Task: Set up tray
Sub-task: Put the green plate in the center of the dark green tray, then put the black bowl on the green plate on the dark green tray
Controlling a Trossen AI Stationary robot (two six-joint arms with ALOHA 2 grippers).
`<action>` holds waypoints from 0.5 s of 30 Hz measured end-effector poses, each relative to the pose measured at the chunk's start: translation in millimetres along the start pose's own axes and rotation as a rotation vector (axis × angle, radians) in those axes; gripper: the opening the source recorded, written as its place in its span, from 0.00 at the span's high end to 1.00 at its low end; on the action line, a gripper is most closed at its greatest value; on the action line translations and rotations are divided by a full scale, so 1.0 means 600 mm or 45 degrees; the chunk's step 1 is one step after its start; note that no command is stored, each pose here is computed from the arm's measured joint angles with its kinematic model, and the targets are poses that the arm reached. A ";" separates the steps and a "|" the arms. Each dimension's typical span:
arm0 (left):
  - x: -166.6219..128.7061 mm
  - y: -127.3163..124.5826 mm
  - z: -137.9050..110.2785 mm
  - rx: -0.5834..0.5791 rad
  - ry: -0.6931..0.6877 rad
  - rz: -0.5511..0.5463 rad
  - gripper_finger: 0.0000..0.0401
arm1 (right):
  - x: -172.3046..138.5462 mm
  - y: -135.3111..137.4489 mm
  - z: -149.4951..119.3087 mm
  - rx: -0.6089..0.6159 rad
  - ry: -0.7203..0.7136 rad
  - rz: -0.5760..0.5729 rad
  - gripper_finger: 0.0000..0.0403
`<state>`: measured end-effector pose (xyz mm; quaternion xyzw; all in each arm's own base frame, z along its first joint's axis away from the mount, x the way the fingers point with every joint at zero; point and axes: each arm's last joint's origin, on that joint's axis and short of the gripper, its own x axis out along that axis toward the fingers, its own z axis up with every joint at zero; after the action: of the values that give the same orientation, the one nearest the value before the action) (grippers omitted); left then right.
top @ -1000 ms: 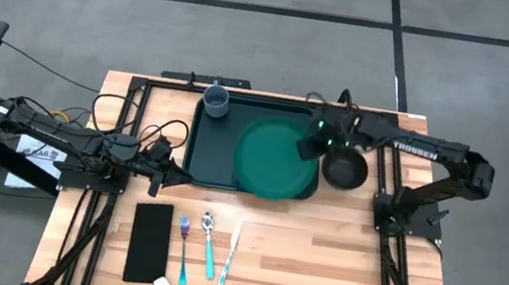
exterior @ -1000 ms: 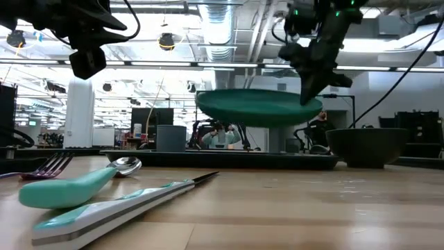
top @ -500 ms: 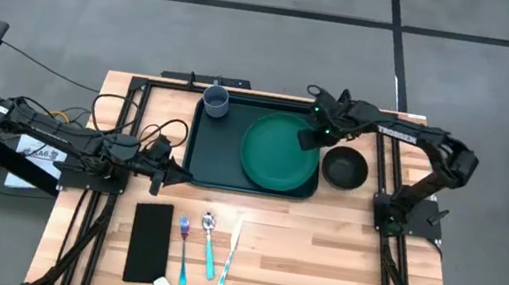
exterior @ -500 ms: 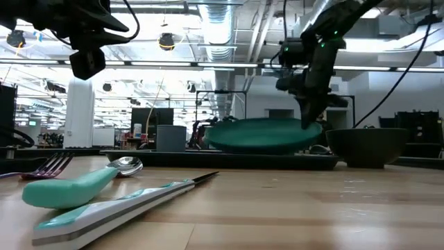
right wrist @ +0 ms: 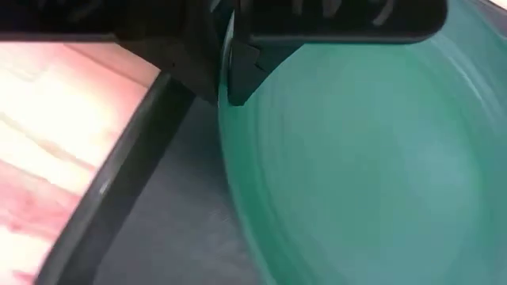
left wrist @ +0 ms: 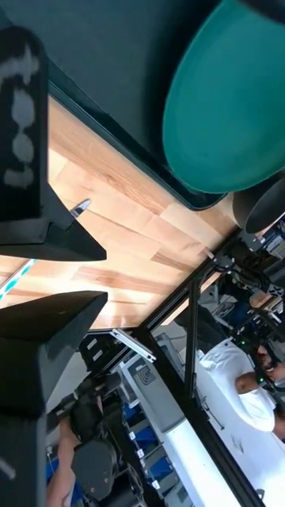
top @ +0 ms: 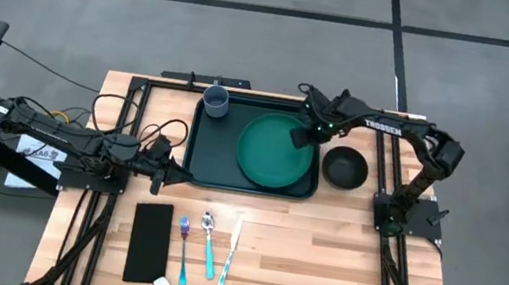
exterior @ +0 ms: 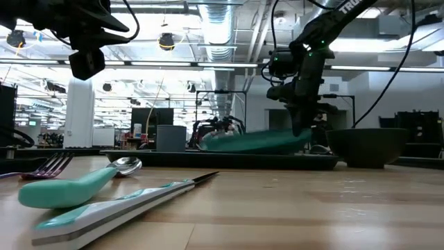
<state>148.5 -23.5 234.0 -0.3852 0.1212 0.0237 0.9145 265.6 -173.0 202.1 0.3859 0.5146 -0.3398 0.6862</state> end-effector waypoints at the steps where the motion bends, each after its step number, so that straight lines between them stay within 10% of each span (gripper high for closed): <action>1: 0.000 0.000 0.000 0.000 0.000 0.000 0.85 | -0.001 0.000 0.002 0.002 -0.006 0.002 0.93; 15: 0.000 0.000 0.000 0.001 -0.011 0.010 0.85 | -0.012 -0.023 0.000 0.019 0.068 -0.082 0.97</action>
<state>148.5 -23.1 234.0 -0.3843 0.1190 0.0289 0.9151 252.0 -178.8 206.5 0.3831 0.5425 -0.3551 0.6579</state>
